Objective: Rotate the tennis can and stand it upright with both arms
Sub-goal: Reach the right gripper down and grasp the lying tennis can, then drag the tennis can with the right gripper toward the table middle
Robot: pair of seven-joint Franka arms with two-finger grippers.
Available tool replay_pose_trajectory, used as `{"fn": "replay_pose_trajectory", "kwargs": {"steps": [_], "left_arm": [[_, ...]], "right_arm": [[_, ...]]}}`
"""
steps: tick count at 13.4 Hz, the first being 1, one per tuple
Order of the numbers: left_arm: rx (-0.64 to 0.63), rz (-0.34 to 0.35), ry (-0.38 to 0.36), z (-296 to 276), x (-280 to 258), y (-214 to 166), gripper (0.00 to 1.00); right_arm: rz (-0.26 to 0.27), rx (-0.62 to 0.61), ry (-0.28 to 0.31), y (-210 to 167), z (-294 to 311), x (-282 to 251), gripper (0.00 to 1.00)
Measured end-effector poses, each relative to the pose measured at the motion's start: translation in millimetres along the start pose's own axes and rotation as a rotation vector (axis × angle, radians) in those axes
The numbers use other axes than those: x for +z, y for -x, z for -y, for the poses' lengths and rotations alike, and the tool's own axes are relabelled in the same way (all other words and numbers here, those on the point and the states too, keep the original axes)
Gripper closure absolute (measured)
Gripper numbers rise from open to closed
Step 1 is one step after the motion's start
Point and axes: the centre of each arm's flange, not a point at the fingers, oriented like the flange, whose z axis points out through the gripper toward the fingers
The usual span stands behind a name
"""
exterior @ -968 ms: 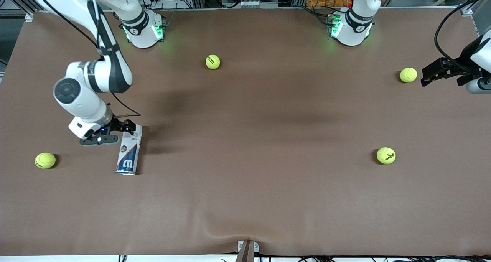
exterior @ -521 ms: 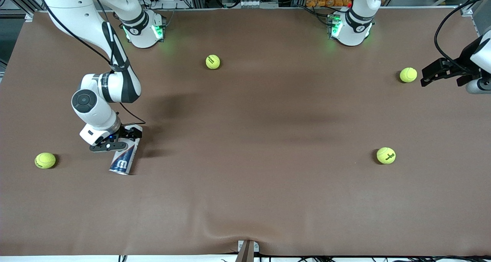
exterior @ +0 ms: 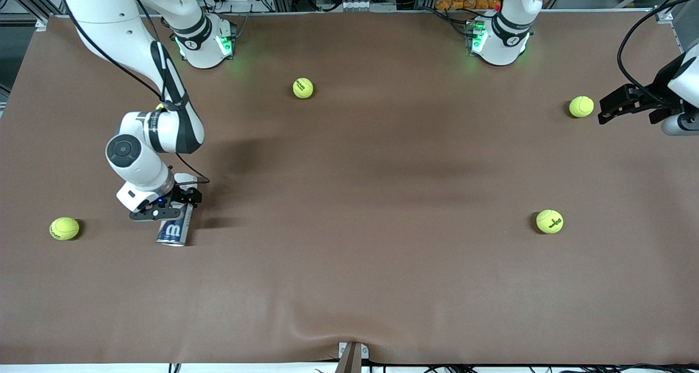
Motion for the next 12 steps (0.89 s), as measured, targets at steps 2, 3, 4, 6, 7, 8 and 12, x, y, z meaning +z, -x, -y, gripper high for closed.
{"fn": "replay_pose_trajectory", "kwargs": {"steps": [2,3,4,6,7,8,12], "left_arm": [[0.000,0.000,0.000,0.0,0.0,0.0,0.00],[0.000,0.000,0.000,0.0,0.0,0.0,0.00],[0.000,0.000,0.000,0.0,0.0,0.0,0.00],[0.000,0.000,0.000,0.0,0.1,0.0,0.00],[0.000,0.000,0.000,0.0,0.1,0.0,0.00],[0.000,0.000,0.000,0.0,0.1,0.0,0.00],[0.000,0.000,0.000,0.0,0.1,-0.1,0.00]], "right_arm": [[0.005,0.000,-0.001,-1.0,3.6,4.9,0.00],[0.008,0.000,0.001,-0.6,3.6,6.9,0.00],[0.011,-0.001,0.002,-0.1,3.6,8.9,0.00],[0.016,0.001,0.005,0.7,2.1,11.4,0.03],[0.017,0.001,0.006,0.9,1.9,11.8,0.10],[0.016,0.000,0.005,0.6,2.4,11.6,0.19],[-0.011,-0.055,-0.002,-8.7,34.3,0.5,0.21]]}}
